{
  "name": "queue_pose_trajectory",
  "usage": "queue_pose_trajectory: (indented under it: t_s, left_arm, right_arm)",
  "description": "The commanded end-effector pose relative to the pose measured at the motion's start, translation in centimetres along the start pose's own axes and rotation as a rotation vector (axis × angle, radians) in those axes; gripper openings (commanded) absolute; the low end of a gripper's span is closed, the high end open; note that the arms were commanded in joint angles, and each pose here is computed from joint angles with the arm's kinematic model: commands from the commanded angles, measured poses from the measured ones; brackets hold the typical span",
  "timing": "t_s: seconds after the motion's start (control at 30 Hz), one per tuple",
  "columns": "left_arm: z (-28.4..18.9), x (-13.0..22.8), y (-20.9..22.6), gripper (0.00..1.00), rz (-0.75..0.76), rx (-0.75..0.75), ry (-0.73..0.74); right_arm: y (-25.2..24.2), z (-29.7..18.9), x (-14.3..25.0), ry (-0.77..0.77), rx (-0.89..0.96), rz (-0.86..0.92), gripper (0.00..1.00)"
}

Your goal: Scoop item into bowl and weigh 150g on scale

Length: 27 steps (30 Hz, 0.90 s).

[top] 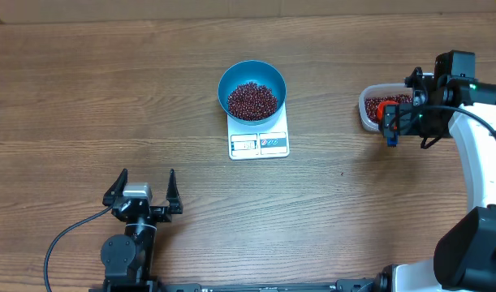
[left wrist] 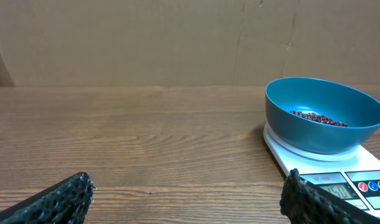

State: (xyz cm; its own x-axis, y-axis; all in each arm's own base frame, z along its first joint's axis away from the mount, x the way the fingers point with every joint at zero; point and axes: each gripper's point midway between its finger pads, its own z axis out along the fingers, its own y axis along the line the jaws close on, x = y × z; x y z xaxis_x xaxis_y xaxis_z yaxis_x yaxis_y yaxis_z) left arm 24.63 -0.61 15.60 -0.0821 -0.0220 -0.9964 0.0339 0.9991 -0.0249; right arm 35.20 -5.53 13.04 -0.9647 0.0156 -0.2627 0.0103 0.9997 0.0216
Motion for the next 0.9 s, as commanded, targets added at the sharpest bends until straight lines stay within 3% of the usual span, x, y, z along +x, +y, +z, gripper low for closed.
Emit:
queue_pose_trajectory:
  t_s: [0.0, 0.87]
  left_arm:
    - [-0.03, 0.02, 0.33, 1.0, 0.019, -0.016, -0.004]
    - [-0.03, 0.02, 0.33, 1.0, 0.019, -0.016, -0.004]
  right_arm:
    - [-0.28, -0.86, -1.05, -0.038, 0.009, 0.001, 1.0]
    - [-0.33, -1.45, -1.61, -0.073, 0.015, -0.002, 1.0]
